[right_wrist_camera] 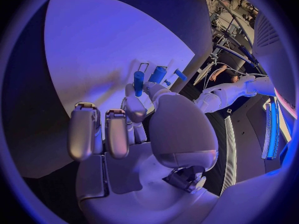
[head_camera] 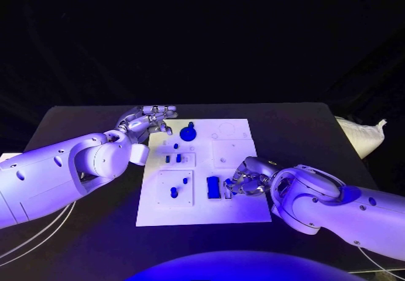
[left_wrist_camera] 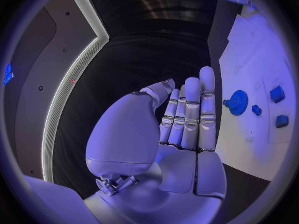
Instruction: Assemble the parts on the task board
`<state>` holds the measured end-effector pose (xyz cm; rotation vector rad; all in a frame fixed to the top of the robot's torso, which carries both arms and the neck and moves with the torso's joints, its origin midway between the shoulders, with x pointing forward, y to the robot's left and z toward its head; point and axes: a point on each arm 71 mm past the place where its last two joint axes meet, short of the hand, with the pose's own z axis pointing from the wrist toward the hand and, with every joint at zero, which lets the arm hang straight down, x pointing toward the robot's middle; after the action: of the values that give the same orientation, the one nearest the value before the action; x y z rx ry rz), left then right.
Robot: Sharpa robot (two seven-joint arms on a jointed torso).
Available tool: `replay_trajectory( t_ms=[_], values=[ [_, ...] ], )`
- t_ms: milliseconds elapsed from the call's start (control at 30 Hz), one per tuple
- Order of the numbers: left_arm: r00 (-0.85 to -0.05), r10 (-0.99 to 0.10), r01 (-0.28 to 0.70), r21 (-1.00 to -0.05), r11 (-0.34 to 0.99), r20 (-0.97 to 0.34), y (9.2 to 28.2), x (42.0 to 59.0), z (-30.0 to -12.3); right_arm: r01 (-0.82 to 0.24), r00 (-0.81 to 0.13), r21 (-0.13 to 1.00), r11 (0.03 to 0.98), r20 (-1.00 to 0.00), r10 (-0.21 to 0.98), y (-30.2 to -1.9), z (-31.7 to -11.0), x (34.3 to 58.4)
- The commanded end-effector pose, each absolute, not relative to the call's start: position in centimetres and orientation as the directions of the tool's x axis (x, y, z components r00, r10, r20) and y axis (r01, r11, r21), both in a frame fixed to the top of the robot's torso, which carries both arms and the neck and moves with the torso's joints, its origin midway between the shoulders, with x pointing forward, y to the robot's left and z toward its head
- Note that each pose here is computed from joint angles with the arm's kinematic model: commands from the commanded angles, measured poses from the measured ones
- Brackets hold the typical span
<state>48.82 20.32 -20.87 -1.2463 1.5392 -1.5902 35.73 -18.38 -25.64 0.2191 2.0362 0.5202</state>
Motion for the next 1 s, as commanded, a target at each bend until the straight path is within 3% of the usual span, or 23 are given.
replay_trajectory(
  t_ms=[33,1000],
  values=[
    [-0.402,-0.889,-0.185,-0.970,-0.158,0.221,20.04,48.75,-20.77,-0.064,-0.533,0.423,0.904,-0.780,0.327,-18.31,-26.01,35.69],
    [-0.407,-0.888,-0.187,-0.971,-0.148,0.213,20.04,48.70,-20.78,-0.102,-0.563,0.392,0.914,-0.781,0.272,-17.56,-26.34,35.67]
  ],
)
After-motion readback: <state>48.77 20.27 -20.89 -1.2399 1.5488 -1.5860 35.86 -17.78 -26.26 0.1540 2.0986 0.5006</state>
